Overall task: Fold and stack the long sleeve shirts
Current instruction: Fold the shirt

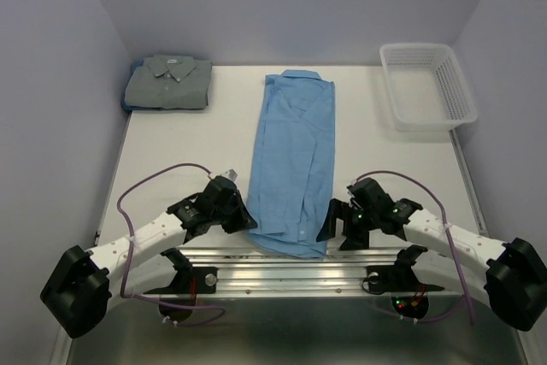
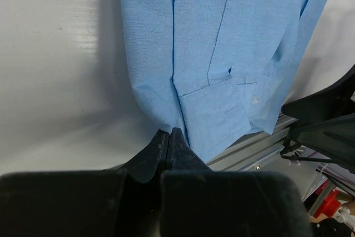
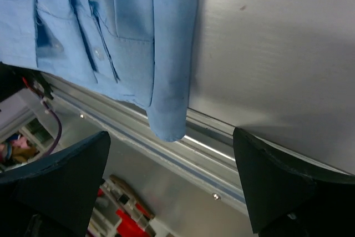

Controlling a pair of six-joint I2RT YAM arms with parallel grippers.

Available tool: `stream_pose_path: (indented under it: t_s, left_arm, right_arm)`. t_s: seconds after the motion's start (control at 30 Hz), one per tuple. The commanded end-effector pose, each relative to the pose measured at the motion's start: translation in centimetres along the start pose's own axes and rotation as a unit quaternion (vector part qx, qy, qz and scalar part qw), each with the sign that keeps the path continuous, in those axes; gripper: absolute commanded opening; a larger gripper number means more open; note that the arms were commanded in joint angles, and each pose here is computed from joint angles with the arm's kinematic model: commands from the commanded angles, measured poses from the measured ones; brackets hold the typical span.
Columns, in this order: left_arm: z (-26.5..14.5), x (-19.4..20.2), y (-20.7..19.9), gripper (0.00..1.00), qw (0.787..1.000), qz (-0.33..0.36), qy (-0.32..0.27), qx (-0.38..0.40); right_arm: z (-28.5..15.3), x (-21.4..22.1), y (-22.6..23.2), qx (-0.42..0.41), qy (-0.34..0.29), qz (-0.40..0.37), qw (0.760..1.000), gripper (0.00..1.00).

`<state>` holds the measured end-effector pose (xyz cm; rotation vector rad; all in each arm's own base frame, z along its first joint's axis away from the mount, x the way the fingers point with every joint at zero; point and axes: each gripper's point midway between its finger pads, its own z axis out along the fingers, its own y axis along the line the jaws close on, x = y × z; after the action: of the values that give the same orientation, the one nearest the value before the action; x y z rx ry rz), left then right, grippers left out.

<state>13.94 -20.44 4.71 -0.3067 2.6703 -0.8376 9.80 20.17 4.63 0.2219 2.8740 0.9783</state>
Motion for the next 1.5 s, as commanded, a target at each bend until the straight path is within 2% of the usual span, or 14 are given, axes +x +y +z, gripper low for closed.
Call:
stream_pose_path:
  t_s: [0.0, 0.1, 0.2, 0.23, 0.27, 0.3, 0.43, 0.63, 0.8, 0.83, 0.97, 1.23, 1.33, 1.47]
  left_arm:
    - [0.1, 0.0, -0.3, 0.0, 1.0, 0.011, 0.002, 0.009]
    - [0.0, -0.2, -0.6, 0.0, 1.0, 0.011, 0.001, 0.012]
    - [-0.1, -0.2, -0.9, 0.0, 1.0, 0.01, 0.002, 0.016]
    - [-0.2, -0.3, -1.0, 0.0, 1.0, 0.01, 0.001, 0.018]
    - [-0.2, -0.4, -1.1, 0.0, 1.0, 0.009, -0.002, 0.017]
    - [-0.2, -0.7, -1.0, 0.0, 1.0, 0.009, -0.009, 0.014]
    - [-1.1, -2.1, -3.0, 0.0, 0.999, 0.011, -0.031, 0.033]
    - [-2.7, -6.8, -6.8, 0.0, 0.994, 0.039, -0.094, 0.05]
    - [-2.9, -14.4, -9.4, 0.0, 0.985, 0.048, -0.16, 0.041]
    - [-3.5, -16.1, -10.9, 0.0, 0.982, 0.05, -0.176, 0.056]
    - [-2.8, -21.9, -12.7, 0.0, 0.976, 0.055, -0.205, 0.056]
    - [-0.5, -30.0, -15.8, 0.0, 0.97, 0.093, -0.215, 0.065]
    - [3.4, -31.1, -15.3, 0.0, 0.977, 0.106, -0.179, 0.047]
    - [5.4, -32.3, -14.7, 0.0, 0.981, 0.101, -0.165, 0.032]
  right_arm:
    - [1.3, 0.3, 1.4, -0.018, 0.02, -0.007, 1.0, 0.97]
    - [2.4, 0.4, 1.6, -0.018, 0.029, -0.015, 0.999, 0.91]
    - [3.0, 0.1, 2.9, -0.029, 0.028, -0.029, 0.999, 0.65]
    - [3.2, 0.0, 3.0, -0.029, 0.032, -0.031, 0.999, 0.47]
    - [3.2, 0.1, 3.6, -0.036, 0.037, -0.036, 0.998, 0.39]
    - [3.2, 0.0, 4.0, -0.044, 0.037, -0.038, 0.998, 0.22]
    - [2.3, -2.4, 5.3, -0.029, -0.019, -0.058, 0.998, 0.03]
    - [-1.2, -9.5, 9.7, 0.0, -0.156, -0.12, 0.98, 0.01]
    - [-3.1, -16.6, 11.0, 0.047, -0.243, -0.124, 0.961, 0.01]
    - [-4.5, -18.8, 12.2, 0.044, -0.27, -0.132, 0.953, 0.01]
    - [-6.2, -24.3, 13.6, 0.063, -0.318, -0.139, 0.936, 0.01]
    - [-6.8, -32.0, 14.0, 0.075, -0.348, -0.137, 0.924, 0.01]
    - [-5.0, -33.6, 12.7, 0.079, -0.334, -0.125, 0.931, 0.01]
    - [-3.4, -35.1, 11.6, 0.063, -0.316, -0.107, 0.941, 0.01]
